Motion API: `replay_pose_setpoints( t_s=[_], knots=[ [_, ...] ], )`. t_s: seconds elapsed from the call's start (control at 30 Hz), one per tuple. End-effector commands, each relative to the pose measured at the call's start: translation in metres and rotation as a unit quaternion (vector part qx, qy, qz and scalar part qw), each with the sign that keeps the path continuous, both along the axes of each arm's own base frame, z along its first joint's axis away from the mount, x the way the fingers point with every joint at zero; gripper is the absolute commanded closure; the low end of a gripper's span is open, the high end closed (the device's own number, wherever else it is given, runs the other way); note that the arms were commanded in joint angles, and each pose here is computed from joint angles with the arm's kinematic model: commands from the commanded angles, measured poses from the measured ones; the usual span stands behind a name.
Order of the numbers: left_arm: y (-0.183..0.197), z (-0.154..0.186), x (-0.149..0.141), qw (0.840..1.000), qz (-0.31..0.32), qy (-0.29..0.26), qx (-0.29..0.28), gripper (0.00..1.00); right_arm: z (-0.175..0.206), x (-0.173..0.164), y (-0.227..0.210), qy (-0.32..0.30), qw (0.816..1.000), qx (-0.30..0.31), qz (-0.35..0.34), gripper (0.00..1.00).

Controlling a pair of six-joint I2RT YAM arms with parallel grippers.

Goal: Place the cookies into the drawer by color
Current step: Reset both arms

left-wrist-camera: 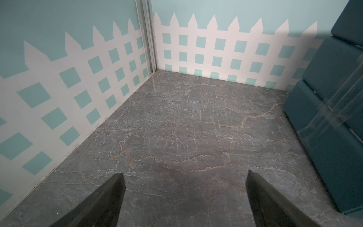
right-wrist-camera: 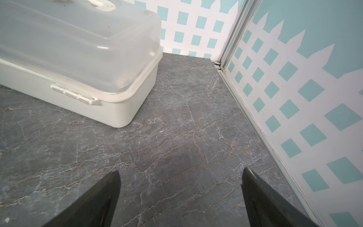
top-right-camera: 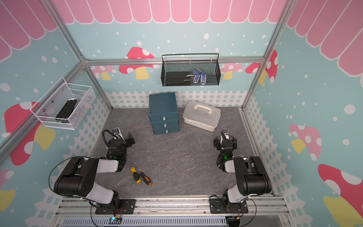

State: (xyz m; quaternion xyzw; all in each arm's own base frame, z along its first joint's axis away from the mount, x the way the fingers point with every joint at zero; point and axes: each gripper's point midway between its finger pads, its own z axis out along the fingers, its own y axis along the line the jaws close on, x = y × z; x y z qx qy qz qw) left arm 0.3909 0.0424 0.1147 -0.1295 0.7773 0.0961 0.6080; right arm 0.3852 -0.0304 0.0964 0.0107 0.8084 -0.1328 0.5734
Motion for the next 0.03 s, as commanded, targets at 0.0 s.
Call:
replay_pose_setpoints(
  t_s=[0.0],
  knots=[
    [-0.0002, 0.0045, 0.0017, 1.000, -0.002, -0.007, -0.003, 0.01, 0.0052, -0.0005, 0.0000, -0.011, 1.000, 0.007, 0.002, 0.01]
  ],
)
